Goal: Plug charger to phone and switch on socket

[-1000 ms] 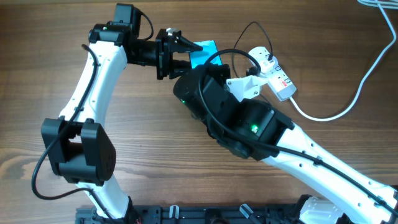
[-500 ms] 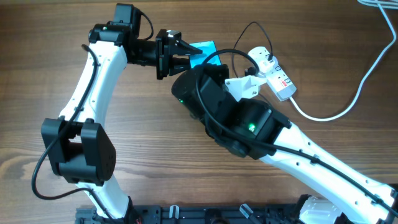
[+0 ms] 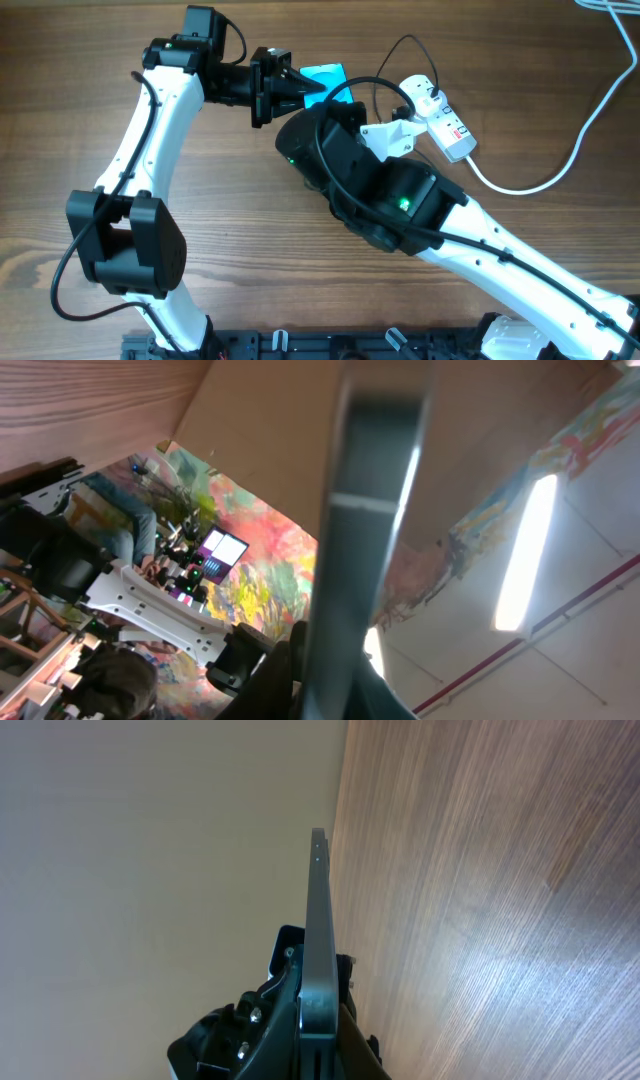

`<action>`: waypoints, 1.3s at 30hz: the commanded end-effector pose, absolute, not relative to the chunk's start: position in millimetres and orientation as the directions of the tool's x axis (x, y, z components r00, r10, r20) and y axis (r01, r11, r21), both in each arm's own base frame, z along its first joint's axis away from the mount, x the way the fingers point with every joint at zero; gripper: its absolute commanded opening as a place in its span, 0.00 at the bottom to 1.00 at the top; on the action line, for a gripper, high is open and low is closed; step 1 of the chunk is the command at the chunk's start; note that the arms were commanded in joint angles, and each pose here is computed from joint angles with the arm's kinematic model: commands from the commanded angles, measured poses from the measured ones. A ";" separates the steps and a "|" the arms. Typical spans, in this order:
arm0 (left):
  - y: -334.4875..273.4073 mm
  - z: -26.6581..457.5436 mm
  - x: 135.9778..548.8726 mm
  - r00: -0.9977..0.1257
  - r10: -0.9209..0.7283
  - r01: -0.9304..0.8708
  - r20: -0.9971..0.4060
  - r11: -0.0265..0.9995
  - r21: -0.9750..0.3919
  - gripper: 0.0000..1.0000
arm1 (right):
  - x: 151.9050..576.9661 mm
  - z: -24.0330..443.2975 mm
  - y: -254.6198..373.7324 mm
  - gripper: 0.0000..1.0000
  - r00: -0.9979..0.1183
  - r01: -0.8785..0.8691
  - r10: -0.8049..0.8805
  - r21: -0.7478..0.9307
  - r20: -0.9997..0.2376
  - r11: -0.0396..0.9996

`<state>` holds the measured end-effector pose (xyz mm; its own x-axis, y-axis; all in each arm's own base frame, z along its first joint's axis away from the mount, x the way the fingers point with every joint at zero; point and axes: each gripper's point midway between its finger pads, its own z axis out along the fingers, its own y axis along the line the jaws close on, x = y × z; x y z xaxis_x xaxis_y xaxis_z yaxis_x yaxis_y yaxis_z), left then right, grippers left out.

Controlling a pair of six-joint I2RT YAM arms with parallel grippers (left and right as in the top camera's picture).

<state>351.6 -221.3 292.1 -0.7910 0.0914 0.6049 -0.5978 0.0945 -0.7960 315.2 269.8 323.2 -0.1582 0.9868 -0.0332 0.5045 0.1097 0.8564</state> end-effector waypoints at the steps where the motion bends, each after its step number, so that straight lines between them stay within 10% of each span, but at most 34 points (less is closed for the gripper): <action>1: -219.0 313.0 347.2 -0.820 0.110 -0.557 0.561 0.071 -0.828 0.13 | 313.6 324.8 277.2 0.20 -0.204 0.502 0.978 0.853 -0.043 0.142; 6: -219.0 312.9 347.2 -0.820 0.110 -0.557 0.561 0.071 -0.828 0.04 | 319.4 338.2 286.7 0.36 -0.312 0.399 0.929 0.860 -0.199 0.318; 16: -219.5 293.4 363.8 -0.914 0.019 -0.399 0.406 0.146 -0.905 0.04 | 305.6 410.0 205.4 0.68 -0.192 0.249 0.857 0.821 -0.479 0.514; 22: -219.3 303.6 361.7 -0.996 0.080 -0.028 0.036 0.100 -0.995 0.04 | 295.2 352.7 144.6 0.85 -0.562 0.254 0.499 0.437 -0.660 0.863; 25: -210.0 297.2 368.6 -1.000 0.012 0.015 -0.013 0.200 -0.980 0.04 | 298.0 306.6 113.6 0.99 -0.680 0.316 0.397 0.242 -0.616 0.917; 32: -120.6 242.1 380.0 -0.925 -0.372 -0.233 -0.072 0.708 -0.667 0.04 | 320.6 192.0 124.9 1.00 -0.842 0.367 0.338 0.014 -0.420 0.930; 39: -43.4 210.8 367.4 -0.846 -0.530 -0.456 -0.062 0.777 -0.434 0.04 | 340.9 84.0 185.2 1.00 -0.984 0.078 0.080 0.020 -0.160 0.997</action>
<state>366.1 -78.4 213.4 -0.8855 -0.4645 0.0081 -0.3954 0.7444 -0.5381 347.8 167.7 117.8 -0.9423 0.1864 -0.2780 0.1952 0.9808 -0.0041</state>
